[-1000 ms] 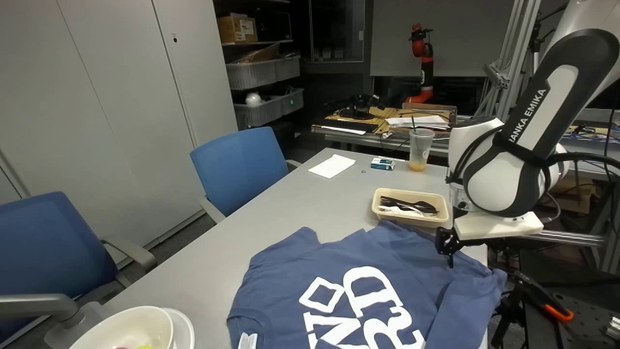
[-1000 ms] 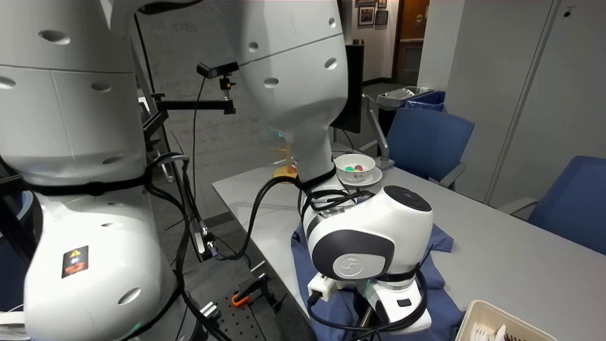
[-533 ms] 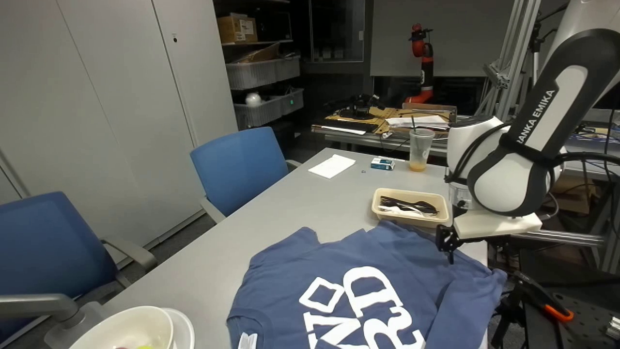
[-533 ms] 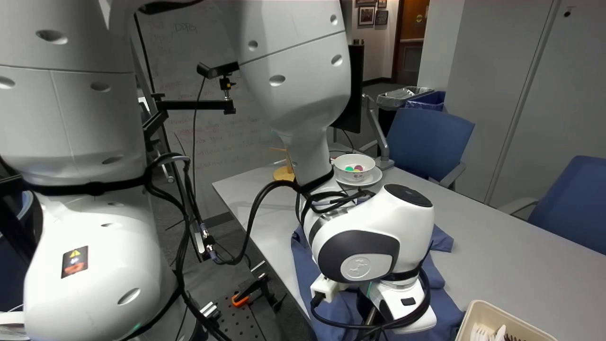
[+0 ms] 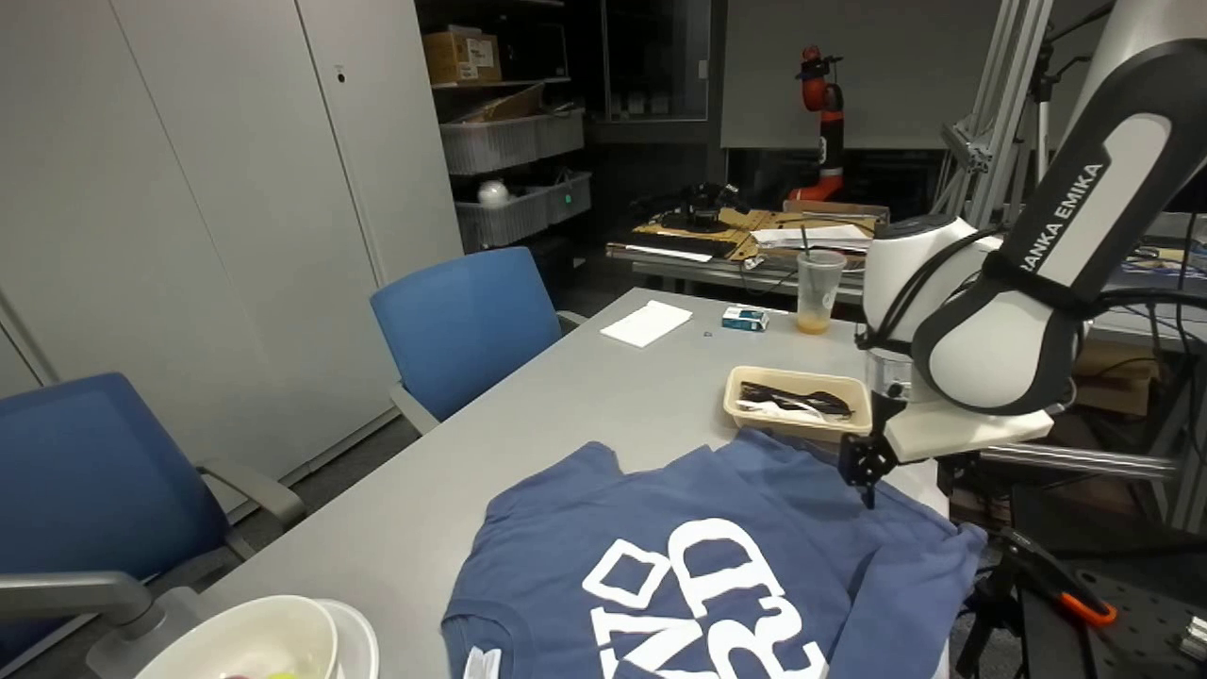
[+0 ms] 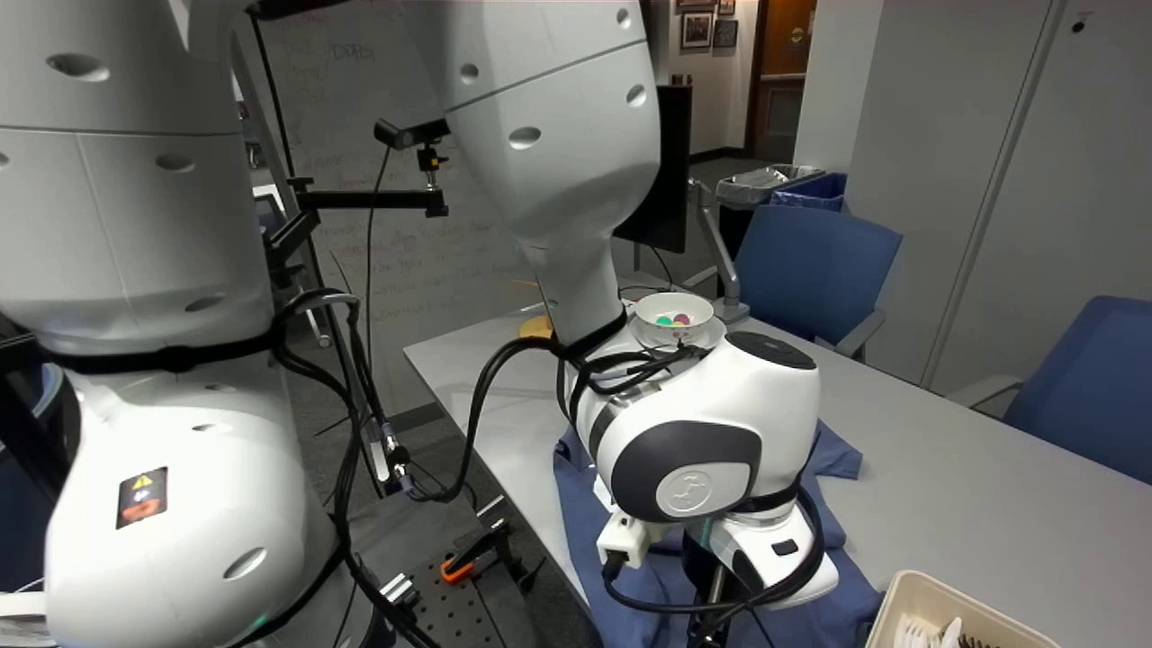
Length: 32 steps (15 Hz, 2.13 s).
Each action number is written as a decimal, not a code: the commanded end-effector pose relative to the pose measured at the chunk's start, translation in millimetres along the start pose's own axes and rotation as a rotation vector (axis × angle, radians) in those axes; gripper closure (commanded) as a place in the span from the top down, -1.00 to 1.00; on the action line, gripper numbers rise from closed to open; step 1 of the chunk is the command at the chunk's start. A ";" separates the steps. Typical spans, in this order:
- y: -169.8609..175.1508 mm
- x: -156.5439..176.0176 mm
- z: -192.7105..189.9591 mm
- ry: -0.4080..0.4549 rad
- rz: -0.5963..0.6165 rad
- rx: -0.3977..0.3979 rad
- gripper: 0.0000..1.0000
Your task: Fold the shirt
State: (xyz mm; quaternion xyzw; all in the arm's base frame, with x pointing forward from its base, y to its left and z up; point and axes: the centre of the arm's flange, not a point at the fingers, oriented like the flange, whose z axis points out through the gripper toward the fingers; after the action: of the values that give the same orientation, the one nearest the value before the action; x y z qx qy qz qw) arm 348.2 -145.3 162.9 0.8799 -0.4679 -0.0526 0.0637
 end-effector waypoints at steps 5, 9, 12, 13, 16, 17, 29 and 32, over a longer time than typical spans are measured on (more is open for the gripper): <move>46.7 -21.5 -25.5 0.024 -0.411 -0.019 1.00; 55.5 -36.2 -12.0 0.019 -0.619 -0.035 1.00; 50.8 -55.9 -9.9 0.006 -0.777 -0.023 1.00; 47.0 -59.5 -10.7 0.003 -0.832 -0.020 1.00; 34.4 -69.1 -12.3 0.000 -1.000 -0.016 1.00; 30.7 -72.2 -11.4 -0.006 -1.058 -0.016 1.00; -30.3 -17.0 -1.4 0.000 -1.139 -0.036 1.00; -34.1 -24.3 9.4 0.010 -1.180 -0.050 1.00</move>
State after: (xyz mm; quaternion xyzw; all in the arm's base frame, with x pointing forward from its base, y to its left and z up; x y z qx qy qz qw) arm 359.5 -108.9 163.5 0.9915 0.0884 -0.0864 0.0408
